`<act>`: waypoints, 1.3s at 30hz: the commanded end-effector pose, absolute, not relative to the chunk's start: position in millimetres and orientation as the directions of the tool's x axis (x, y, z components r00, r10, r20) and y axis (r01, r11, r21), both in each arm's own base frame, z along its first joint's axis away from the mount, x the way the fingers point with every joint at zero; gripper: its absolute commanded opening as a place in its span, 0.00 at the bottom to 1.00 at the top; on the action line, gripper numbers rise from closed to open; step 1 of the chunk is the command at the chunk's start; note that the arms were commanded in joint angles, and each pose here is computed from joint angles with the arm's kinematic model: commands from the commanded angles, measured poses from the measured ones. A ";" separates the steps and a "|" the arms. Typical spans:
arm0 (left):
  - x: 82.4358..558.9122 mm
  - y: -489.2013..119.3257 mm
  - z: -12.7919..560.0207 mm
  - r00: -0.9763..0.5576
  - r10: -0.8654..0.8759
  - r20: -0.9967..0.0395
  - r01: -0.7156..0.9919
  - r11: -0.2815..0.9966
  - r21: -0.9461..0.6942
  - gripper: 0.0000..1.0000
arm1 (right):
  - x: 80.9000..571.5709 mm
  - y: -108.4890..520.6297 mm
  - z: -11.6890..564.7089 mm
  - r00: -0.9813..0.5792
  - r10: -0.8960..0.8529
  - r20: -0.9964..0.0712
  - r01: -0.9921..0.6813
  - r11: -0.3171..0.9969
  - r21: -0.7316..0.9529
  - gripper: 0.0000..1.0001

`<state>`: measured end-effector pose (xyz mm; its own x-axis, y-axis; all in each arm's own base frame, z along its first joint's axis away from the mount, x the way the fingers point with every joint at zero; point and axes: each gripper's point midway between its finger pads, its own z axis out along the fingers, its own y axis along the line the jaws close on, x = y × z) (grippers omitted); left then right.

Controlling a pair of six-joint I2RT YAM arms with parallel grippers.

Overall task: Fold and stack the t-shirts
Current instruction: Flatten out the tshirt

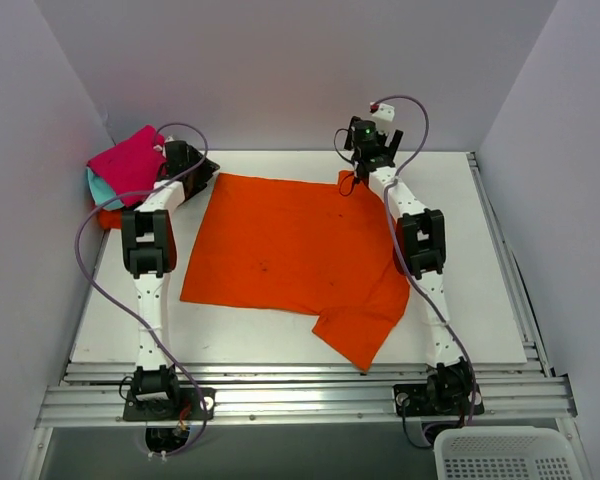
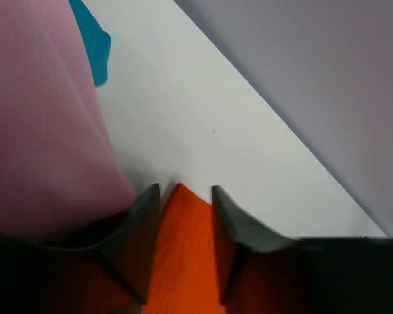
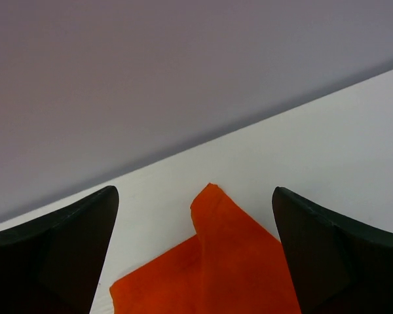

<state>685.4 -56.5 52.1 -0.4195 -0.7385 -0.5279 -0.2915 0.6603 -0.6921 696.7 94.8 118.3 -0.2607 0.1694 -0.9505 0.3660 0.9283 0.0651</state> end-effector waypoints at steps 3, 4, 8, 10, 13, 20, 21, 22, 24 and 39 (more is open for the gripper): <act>704.2 -28.4 67.1 -0.378 -0.800 -0.466 -0.307 0.583 -0.752 0.60 | 703.6 88.5 156.1 -0.124 0.166 -0.978 0.438 0.894 0.096 1.00; 704.0 -29.2 75.1 -0.375 -0.798 -0.471 -0.301 0.585 -0.753 0.65 | 700.2 87.9 165.9 -0.122 0.157 -0.980 0.443 0.892 0.088 1.00; 703.6 -32.2 120.0 -0.349 -0.797 -0.494 -0.255 0.588 -0.768 0.69 | 673.7 87.1 206.9 -0.115 0.090 -0.989 0.482 0.876 0.023 1.00; 700.4 -38.6 151.9 -0.334 -0.794 -0.509 -0.219 0.590 -0.777 0.69 | 650.0 79.5 229.9 -0.112 0.081 -0.990 0.514 0.858 0.012 1.00; 691.8 -47.8 192.6 -0.319 -0.786 -0.530 -0.167 0.597 -0.785 0.69 | 610.8 62.2 262.3 -0.101 0.077 -0.992 0.548 0.837 0.009 1.00; 643.3 -60.8 271.3 -0.309 -0.762 -0.570 -0.081 0.618 -0.782 0.69 | 507.2 31.2 336.5 -0.087 0.069 -0.994 0.585 0.811 0.005 1.00; 629.5 -61.0 302.3 -0.282 -0.762 -0.583 -0.044 0.617 -0.786 0.69 | 489.3 26.3 358.2 -0.054 0.096 -0.994 0.579 0.814 0.047 1.00; 621.1 -60.6 310.7 -0.277 -0.759 -0.590 -0.039 0.622 -0.782 0.68 | 477.2 24.4 354.1 -0.085 0.121 -0.989 0.581 0.813 0.050 1.00; 592.8 -59.5 327.6 -0.276 -0.748 -0.603 -0.041 0.636 -0.770 0.68 | 451.0 22.5 369.6 -0.088 0.168 -0.982 0.550 0.830 0.093 1.00; 322.6 -45.7 203.6 -0.536 -0.531 -0.657 -0.330 0.847 -0.416 0.60 | 251.6 93.0 221.0 -0.705 0.375 -0.603 0.298 0.927 0.228 0.97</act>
